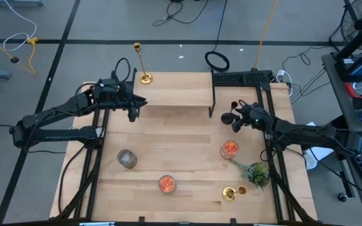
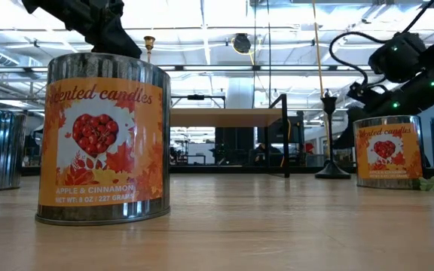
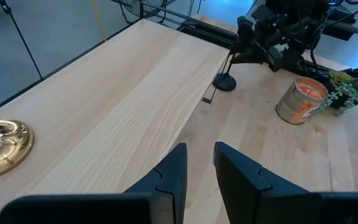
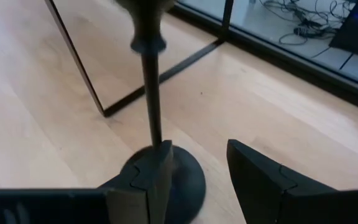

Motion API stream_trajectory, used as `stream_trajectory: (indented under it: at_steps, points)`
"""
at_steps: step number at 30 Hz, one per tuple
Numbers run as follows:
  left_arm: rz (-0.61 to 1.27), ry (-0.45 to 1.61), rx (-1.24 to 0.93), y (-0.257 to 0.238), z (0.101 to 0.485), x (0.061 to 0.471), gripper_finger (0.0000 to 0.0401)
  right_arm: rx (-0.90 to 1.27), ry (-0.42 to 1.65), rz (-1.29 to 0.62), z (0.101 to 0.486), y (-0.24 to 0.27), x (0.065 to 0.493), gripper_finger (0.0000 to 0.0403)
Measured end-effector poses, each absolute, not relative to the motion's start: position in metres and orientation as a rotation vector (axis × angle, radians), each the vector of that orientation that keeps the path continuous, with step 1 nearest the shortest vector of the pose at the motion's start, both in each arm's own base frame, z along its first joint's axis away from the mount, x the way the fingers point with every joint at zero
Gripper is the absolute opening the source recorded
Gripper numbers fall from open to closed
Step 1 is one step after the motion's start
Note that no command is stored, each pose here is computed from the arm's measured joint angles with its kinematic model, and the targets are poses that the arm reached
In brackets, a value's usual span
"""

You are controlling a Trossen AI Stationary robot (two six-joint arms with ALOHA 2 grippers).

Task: Pick & Place candle stick holders
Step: Put the black candleholder on the shelf

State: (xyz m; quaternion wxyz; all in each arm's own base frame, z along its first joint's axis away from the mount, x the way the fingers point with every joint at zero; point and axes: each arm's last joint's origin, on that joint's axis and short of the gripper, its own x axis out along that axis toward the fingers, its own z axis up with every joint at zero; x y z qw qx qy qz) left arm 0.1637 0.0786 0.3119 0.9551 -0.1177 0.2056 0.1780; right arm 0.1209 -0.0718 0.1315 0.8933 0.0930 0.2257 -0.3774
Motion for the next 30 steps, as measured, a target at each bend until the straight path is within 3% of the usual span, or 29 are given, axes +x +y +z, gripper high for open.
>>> stream_trajectory:
  at_steps: [7,11,16,21,25,30]
  points:
    - [0.361,0.420,-0.240,0.079,0.312,0.164,0.0085,0.197,0.548,-0.708,0.125,-0.069,0.120,0.0153]
    - [0.362,0.424,-0.241,0.078,0.311,0.163,0.0085,0.171,0.494,-0.610,0.130,-0.069,0.125,0.0153]
    - [0.361,0.417,-0.239,0.079,0.312,0.164,0.0085,0.141,0.375,-0.657,0.141,-0.074,0.127,0.0153]
    - [0.361,0.418,-0.239,0.079,0.312,0.164,0.0085,0.138,0.393,-0.674,0.139,-0.077,0.127,0.0149]
    - [0.361,0.418,-0.239,0.079,0.312,0.164,0.0085,0.144,0.422,-0.673,0.135,-0.077,0.127,0.0109]
    - [0.361,0.418,-0.240,0.079,0.312,0.164,0.0085,0.107,0.426,-0.656,0.135,-0.078,0.129,0.0020]
